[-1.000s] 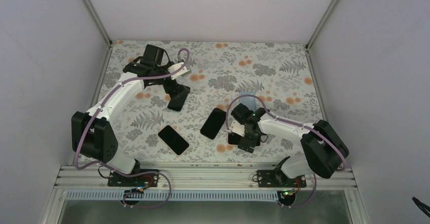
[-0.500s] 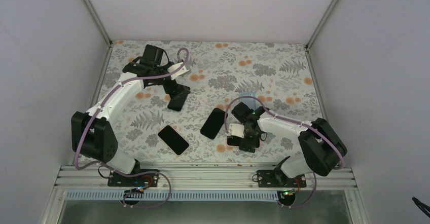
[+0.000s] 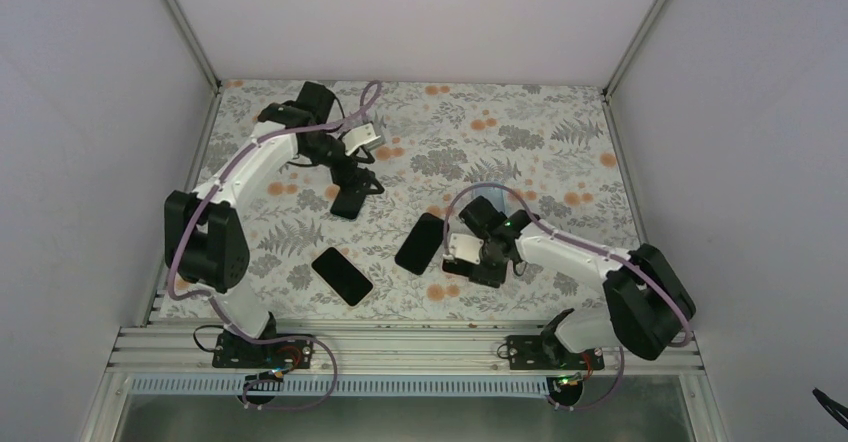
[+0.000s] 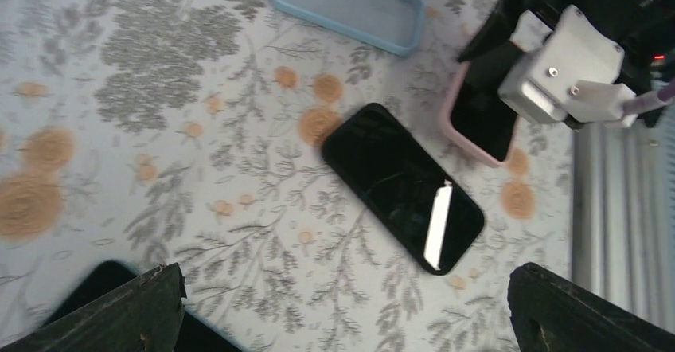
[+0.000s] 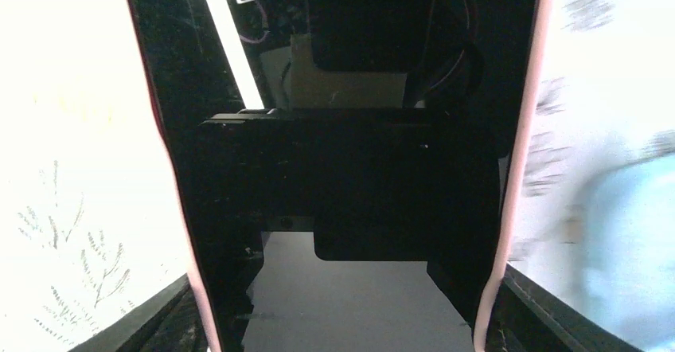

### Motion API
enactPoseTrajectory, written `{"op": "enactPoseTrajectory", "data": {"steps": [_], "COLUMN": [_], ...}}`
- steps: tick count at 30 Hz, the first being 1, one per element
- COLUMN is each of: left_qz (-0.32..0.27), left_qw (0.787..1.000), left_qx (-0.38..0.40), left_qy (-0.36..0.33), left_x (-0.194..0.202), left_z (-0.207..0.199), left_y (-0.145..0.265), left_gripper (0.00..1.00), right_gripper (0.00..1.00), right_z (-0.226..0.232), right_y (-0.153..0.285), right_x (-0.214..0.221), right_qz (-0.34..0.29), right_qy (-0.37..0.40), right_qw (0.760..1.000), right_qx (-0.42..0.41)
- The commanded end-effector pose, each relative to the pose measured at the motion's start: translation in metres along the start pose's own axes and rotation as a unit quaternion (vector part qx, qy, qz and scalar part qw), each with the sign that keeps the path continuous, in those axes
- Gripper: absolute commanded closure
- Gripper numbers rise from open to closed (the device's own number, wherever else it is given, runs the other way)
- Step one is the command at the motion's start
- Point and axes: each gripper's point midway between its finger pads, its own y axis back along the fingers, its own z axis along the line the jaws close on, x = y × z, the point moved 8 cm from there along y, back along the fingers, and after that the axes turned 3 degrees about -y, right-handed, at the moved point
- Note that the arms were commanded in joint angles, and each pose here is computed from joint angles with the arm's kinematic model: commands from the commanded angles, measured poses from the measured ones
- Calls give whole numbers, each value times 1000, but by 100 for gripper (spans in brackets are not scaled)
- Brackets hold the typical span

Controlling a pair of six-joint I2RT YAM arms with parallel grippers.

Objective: Take the phone out of the phone case
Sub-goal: Pick up the phone at the center of the board.

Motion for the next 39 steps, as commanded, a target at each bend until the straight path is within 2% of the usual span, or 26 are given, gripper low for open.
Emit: {"op": "enactPoseTrajectory", "data": {"steps": [1, 8, 17, 20, 25, 27, 29, 31, 33, 34, 36, 37, 39], "left_qz": [-2, -18, -33, -34, -21, -21, -23, -33, -45, -50, -58, -59, -53], "left_qw": [995, 981, 970, 966, 961, 960, 960, 958, 960, 962, 965, 968, 974], "left_qx": [90, 165, 188, 200, 206, 209, 212, 224, 225, 225, 222, 218, 203], "left_qy": [36, 105, 149, 163, 182, 182, 182, 177, 158, 149, 126, 113, 83], "left_x": [-6, -16, -32, -30, -26, -26, -27, -29, -34, -36, -38, -39, -37], "left_z": [-11, -5, 9, 10, 13, 13, 14, 13, 11, 9, 4, 1, -4], "left_y": [-6, -22, -28, -32, -39, -39, -40, -40, -36, -34, -27, -25, -19], "left_gripper": [0, 0, 1, 5, 21, 34, 51, 76, 95, 97, 98, 98, 98], "right_gripper": [45, 45, 45, 45, 47, 47, 47, 46, 37, 25, 6, 1, 0], "right_z": [-37, -67, -79, -82, -80, -79, -75, -71, -68, -66, -61, -57, -55], "right_y": [55, 112, 126, 132, 140, 141, 141, 140, 138, 138, 137, 133, 128], "right_x": [-41, -88, -139, -148, -156, -158, -159, -162, -162, -160, -155, -150, -139], "right_qz": [-116, -214, -255, -270, -285, -285, -289, -288, -282, -281, -278, -265, -246], "right_qy": [-36, -49, -41, -44, -41, -39, -34, -29, -26, -27, -13, -6, -2], "right_qw": [986, 953, 933, 923, 913, 912, 913, 915, 920, 922, 934, 944, 962], "right_qx": [112, 210, 251, 271, 290, 291, 286, 282, 272, 264, 224, 195, 121]}}
